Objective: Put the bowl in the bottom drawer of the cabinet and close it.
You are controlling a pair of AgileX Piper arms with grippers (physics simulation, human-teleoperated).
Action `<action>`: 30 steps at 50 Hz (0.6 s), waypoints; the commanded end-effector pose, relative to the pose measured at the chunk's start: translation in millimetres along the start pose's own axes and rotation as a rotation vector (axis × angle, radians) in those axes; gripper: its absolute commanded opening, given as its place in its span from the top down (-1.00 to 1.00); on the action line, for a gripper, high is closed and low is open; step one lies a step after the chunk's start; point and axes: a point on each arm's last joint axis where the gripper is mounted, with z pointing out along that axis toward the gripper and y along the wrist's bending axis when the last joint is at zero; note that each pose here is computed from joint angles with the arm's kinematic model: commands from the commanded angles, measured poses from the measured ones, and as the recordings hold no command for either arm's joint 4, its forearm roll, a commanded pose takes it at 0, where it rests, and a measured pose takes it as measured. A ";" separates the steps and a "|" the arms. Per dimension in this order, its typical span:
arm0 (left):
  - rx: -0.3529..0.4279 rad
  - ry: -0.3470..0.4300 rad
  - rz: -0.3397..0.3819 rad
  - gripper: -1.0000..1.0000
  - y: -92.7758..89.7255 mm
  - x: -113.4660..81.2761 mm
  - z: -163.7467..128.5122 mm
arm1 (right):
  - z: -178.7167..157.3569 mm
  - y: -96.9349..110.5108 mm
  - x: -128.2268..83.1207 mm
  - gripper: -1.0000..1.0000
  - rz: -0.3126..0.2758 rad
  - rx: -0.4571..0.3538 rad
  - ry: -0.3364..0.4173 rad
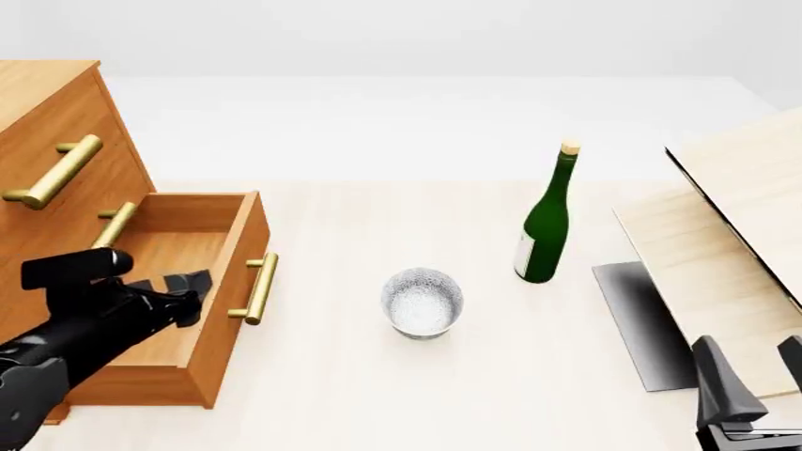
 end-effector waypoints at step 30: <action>0.011 0.089 -0.016 -1.00 -1.5 26.5 25.7 | 0.0 0.0 0.0 -1.00 0.000 0.000 0.000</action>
